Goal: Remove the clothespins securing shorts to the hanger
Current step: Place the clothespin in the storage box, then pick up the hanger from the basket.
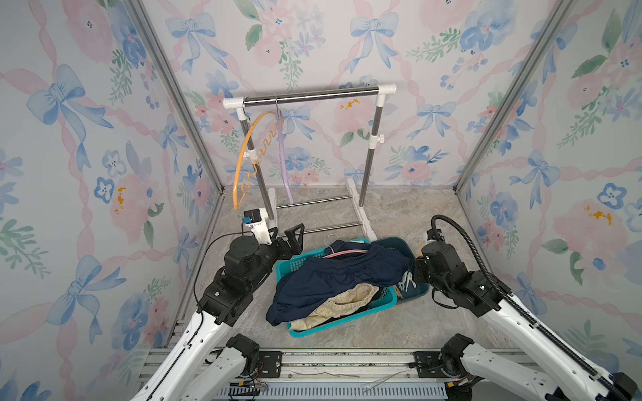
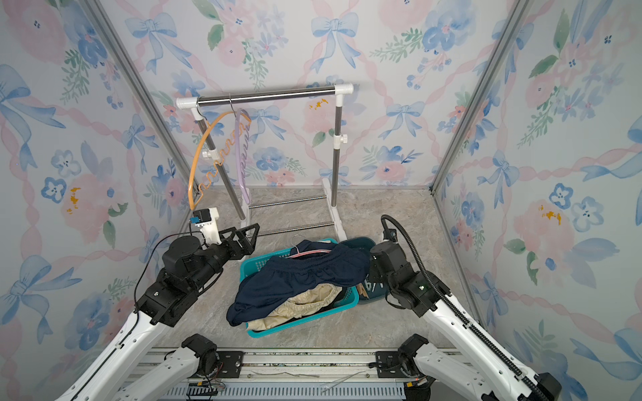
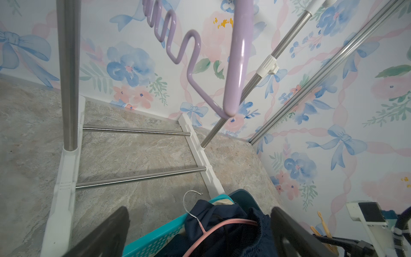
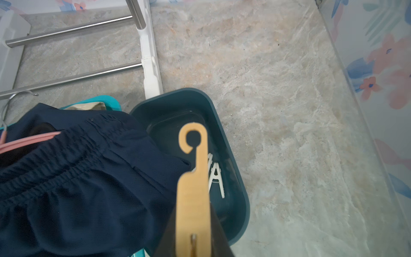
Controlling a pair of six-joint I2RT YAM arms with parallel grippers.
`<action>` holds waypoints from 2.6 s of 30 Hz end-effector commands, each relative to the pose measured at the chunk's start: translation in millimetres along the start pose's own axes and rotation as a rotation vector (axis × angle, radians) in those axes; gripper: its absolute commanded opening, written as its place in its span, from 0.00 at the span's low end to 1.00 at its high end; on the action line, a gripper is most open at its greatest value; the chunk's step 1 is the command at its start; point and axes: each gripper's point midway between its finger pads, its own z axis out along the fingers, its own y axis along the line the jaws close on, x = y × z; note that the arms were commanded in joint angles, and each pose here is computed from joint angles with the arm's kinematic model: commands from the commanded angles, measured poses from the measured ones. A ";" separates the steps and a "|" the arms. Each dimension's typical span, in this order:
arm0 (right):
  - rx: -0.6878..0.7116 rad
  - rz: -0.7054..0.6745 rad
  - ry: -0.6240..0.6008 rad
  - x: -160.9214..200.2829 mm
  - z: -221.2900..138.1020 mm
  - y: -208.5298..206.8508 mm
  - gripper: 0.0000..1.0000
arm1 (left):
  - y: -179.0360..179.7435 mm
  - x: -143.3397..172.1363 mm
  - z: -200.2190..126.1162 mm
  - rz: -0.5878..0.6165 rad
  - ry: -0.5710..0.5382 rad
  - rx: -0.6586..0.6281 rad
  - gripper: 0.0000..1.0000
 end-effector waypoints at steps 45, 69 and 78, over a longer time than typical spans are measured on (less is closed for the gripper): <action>-0.307 -0.029 -0.010 -27.8 -12.0 87.0 0.39 | 9.9 133.1 57.4 0.317 0.525 0.073 0.90; -0.289 0.018 0.182 62.9 70.3 86.8 0.34 | 4.3 155.7 95.5 0.342 0.645 0.114 0.85; -0.290 0.015 0.189 61.8 75.5 90.8 0.34 | -18.5 171.9 97.1 0.329 0.721 0.272 0.69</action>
